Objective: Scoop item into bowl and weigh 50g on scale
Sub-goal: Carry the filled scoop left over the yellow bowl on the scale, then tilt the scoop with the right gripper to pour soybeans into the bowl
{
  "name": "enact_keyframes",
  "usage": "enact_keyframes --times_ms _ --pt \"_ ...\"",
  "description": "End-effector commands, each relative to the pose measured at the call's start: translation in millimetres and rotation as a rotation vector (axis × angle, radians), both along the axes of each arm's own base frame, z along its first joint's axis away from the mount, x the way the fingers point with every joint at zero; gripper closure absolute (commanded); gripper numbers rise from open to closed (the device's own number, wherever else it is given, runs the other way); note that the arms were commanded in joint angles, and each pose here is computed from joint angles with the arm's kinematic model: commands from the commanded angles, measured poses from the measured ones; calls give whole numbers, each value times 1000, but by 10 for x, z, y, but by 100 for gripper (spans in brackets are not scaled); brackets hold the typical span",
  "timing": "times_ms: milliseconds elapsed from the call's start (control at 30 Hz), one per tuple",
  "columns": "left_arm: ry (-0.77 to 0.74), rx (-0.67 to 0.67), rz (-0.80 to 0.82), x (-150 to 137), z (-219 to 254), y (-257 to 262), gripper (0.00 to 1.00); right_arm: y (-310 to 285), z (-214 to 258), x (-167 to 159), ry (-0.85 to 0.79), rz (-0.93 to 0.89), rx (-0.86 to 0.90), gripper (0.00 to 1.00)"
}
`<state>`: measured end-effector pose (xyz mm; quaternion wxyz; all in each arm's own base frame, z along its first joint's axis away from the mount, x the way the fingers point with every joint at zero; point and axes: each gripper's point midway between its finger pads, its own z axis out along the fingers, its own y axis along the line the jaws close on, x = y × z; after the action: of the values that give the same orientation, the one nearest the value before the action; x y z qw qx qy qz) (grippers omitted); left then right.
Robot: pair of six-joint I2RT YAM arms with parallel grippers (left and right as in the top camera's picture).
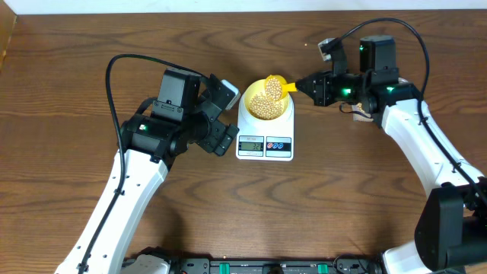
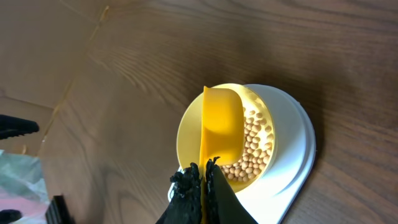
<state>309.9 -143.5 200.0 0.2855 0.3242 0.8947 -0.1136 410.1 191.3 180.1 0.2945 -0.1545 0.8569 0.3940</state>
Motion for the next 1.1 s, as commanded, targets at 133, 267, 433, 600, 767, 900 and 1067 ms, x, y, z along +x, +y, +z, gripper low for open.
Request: enact_keyframes --times_ms 133,267,433,600,767,900,1067 --pt "7 -2 -22 -42 -32 -12 11 108 -76 -18 -122 86 -96 99" --pt "7 -2 -22 -42 -33 -12 11 142 -75 -34 -165 124 -117 99" --pt "7 -2 -22 -42 -33 -12 11 159 -75 -43 -213 161 -140 99" --pt "7 -2 -22 -42 -32 -12 11 159 -75 -42 -224 168 -146 99" --pt "7 -2 -22 -42 -32 -12 11 159 -75 -42 -224 168 -146 99" --pt "7 -2 -22 -42 -32 -12 11 159 -75 -42 -224 168 -145 99" --pt "7 -2 -22 -42 -33 -12 11 159 -75 -42 -224 168 -145 99"
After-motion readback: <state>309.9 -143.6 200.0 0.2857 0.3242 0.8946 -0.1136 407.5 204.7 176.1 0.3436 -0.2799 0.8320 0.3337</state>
